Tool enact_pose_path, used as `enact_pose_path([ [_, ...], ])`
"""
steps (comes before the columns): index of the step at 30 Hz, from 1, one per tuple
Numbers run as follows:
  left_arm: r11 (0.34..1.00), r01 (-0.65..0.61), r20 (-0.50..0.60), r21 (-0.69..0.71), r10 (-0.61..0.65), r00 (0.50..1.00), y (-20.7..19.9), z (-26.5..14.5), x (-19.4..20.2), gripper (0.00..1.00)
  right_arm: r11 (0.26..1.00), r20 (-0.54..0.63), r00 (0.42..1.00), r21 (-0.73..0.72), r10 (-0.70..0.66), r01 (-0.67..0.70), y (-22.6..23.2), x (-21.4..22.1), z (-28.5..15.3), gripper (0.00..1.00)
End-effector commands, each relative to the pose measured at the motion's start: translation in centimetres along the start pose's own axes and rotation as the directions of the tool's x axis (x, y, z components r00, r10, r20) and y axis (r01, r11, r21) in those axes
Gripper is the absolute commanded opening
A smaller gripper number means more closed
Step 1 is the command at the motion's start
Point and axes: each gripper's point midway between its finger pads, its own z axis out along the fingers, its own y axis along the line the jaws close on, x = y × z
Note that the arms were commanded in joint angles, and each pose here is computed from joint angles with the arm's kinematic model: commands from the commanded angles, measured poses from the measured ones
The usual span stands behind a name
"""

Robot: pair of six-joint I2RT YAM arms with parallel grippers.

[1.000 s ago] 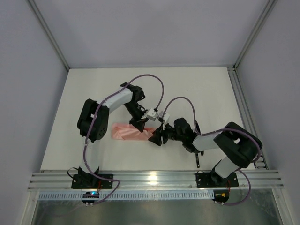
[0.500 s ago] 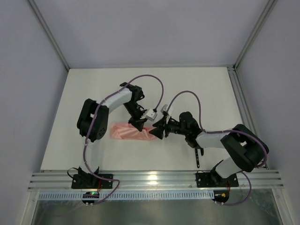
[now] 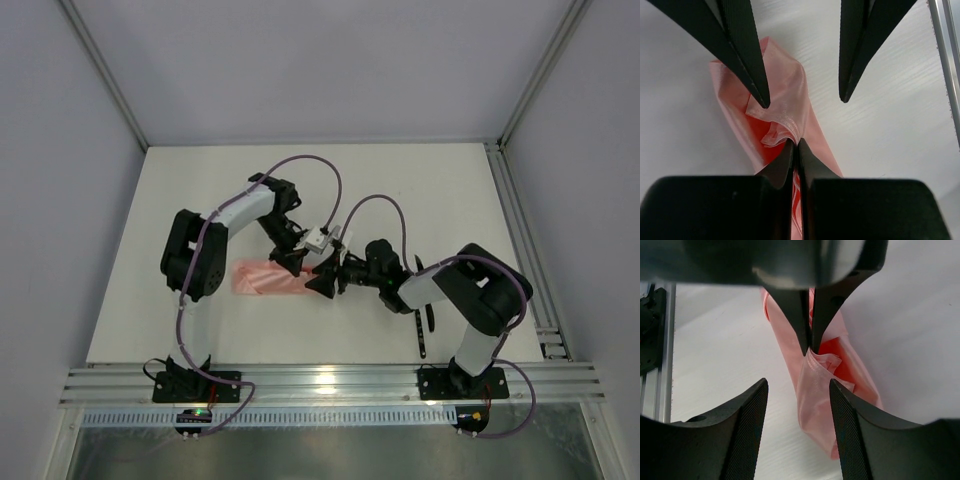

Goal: Fold the napkin into a case and place the utensils inside
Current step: Stuff the top corner of the square-folded napkin into the folded napkin.

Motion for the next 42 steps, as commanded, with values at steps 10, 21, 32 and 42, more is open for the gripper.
enact_pose_path([
  [10,0.996,0.034,0.103,0.086,-0.043,0.994,-4.3,-2.6,-2.5,0.0,0.997,0.097,0.995,0.072,0.0,-0.007,-0.2,-0.7,-1.3,0.56],
  [21,0.996,0.038,0.118,0.085,-0.048,0.992,-4.6,-2.8,-2.7,0.0,0.992,0.131,0.99,0.122,-0.059,0.043,-0.1,-2.4,-2.1,0.56],
  [32,0.996,0.031,0.14,0.083,-0.042,0.989,-4.6,-3.3,-3.1,0.0,0.995,0.125,0.991,0.089,-0.046,0.035,-0.1,-2.0,0.2,0.56],
  [42,0.994,-0.012,0.156,0.109,-0.006,0.988,-5.8,-3.6,-2.9,0.0,0.994,0.071,0.997,0.105,0.011,-0.019,-1.5,1.1,1.4,0.53],
])
